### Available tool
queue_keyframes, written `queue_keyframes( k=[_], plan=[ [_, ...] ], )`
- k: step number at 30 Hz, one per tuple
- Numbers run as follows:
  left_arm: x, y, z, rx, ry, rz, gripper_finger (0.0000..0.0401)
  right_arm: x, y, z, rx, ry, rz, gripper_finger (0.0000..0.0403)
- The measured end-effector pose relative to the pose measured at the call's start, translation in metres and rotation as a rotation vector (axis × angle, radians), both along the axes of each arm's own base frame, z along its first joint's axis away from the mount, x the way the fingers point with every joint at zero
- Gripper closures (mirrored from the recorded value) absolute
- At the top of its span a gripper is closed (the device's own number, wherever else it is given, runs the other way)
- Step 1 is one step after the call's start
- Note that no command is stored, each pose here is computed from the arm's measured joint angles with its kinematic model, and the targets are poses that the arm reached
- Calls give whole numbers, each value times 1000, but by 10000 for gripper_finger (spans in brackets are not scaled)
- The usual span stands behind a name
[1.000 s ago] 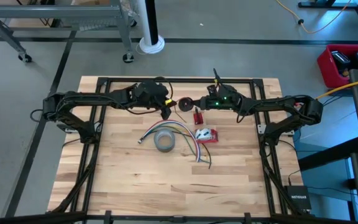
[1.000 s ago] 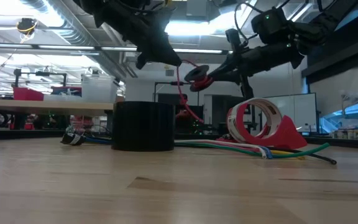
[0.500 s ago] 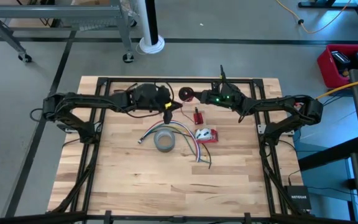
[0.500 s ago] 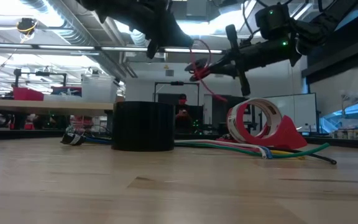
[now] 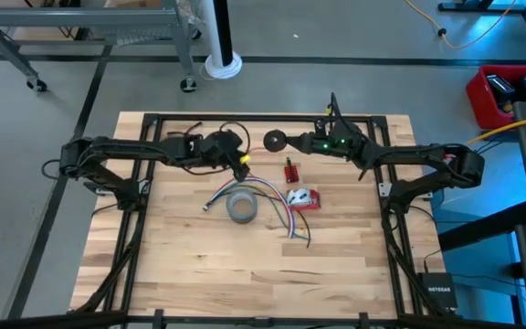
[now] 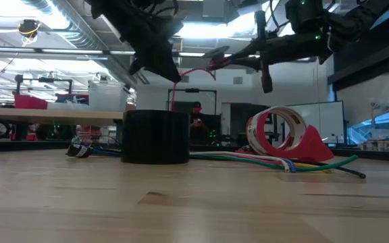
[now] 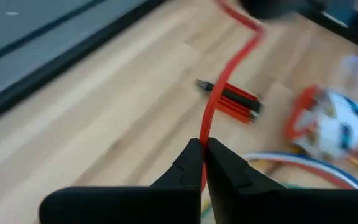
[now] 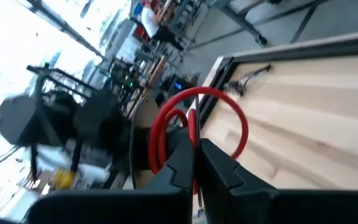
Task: Coil cords
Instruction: Uncoil the red wire from the black spool
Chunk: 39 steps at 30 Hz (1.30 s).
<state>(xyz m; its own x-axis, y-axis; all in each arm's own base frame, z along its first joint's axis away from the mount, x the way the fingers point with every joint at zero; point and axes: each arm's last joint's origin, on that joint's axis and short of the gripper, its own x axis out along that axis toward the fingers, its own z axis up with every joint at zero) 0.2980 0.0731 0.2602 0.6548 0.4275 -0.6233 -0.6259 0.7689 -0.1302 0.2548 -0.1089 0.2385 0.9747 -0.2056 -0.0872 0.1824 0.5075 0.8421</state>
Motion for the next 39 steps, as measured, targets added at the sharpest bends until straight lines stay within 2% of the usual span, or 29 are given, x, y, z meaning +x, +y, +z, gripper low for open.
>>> queue_keyframes(
  k=[5, 10, 15, 18, 26, 31, 36, 39],
  plan=[
    [-9, 23, 4, 17, -23, 149, 400, -4, 4, -4, 44, 83, 45, 391],
    [-7, 38, 14, 40, -148, 184, 400, -3, 12, -18, 38, 226, 11, 391],
    [2, 38, 29, 38, -326, 73, 400, -4, 15, -23, -31, 306, -104, 391],
    [7, 29, 32, 4, -376, -9, 400, -6, 13, -24, -48, 335, -191, 391],
    [14, -5, 27, -89, -330, -179, 400, -7, 9, -22, -84, 325, -337, 391],
    [18, -25, 27, -67, -314, -264, 400, -5, 7, -15, -101, 258, -367, 391],
    [21, -46, 28, -28, -316, -359, 400, -7, 4, -15, -118, 265, -480, 391],
    [22, -57, 28, -23, -313, -400, 400, -10, -2, -14, -113, 261, -507, 391]
  ],
)
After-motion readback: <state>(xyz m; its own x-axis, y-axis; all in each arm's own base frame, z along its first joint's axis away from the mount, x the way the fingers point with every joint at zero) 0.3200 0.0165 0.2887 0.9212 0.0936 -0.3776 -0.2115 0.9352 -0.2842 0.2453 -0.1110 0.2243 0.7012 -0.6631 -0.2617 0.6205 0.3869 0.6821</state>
